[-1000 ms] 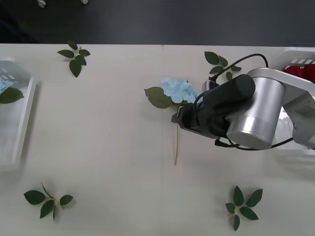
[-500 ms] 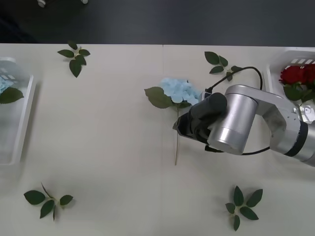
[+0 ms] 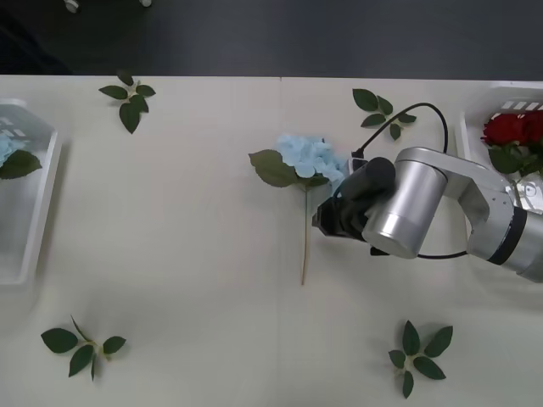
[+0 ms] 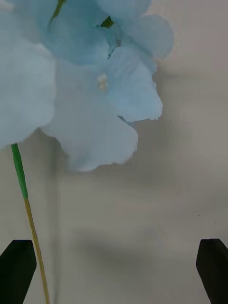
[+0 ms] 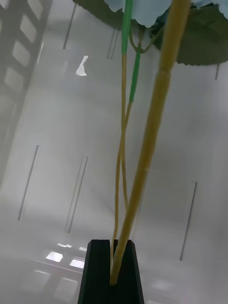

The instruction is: Put the red flowers into the right box and the blue flowers into the left box

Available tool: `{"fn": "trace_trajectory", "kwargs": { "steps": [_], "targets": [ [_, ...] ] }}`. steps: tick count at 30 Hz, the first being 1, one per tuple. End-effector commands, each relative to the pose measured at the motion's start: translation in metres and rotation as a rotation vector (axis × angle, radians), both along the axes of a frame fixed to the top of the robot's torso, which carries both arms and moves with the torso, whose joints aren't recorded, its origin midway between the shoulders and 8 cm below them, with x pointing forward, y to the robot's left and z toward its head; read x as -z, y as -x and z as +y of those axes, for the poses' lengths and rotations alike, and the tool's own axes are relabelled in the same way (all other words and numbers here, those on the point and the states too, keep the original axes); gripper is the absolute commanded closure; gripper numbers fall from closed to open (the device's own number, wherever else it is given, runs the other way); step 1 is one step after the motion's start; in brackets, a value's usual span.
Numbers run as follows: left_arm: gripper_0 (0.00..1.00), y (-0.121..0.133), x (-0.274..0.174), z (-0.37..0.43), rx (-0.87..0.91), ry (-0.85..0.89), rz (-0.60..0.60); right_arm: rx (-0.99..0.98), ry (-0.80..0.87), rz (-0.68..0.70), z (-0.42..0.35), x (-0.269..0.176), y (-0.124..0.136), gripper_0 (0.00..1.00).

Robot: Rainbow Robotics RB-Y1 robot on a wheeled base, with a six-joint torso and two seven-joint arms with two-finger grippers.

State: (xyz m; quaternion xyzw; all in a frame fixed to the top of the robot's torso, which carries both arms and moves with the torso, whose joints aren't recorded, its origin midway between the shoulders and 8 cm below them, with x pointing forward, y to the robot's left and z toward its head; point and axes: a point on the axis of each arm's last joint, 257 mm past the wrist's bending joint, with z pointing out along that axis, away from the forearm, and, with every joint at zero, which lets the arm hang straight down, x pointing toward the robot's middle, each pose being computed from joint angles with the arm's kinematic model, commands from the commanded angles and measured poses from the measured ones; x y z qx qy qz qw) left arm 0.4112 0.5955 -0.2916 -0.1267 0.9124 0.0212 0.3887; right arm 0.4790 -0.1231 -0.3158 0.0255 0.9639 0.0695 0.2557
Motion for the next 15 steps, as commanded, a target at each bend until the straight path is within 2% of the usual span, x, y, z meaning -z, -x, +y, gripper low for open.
{"fn": "trace_trajectory", "kwargs": {
  "steps": [1, 2, 3, 6, 8, 15],
  "targets": [
    [0.66, 0.007, -0.013, 0.013, -0.034, 0.005, -0.019, -0.108, -0.019, -0.008, 0.026, -0.007, 0.003, 0.0],
    [0.45, 0.006, -0.013, 0.012, -0.032, 0.01, -0.023, -0.112, -0.025, -0.003, 0.028, -0.007, 0.004, 0.0],
    [0.29, 0.006, -0.013, 0.011, -0.031, 0.014, -0.024, -0.115, -0.033, -0.003, 0.032, -0.009, 0.004, 0.0],
    [0.07, 0.007, -0.012, 0.007, -0.028, 0.038, -0.034, -0.132, -0.046, -0.004, 0.044, -0.01, 0.006, 0.0],
    [0.0, 0.008, -0.011, 0.003, -0.026, 0.06, -0.042, -0.143, -0.051, -0.005, 0.052, -0.01, 0.008, 0.0],
    [0.0, 0.012, -0.014, -0.014, -0.007, 0.145, -0.085, -0.146, -0.031, -0.012, 0.072, -0.008, 0.003, 0.0]
  ]
}}
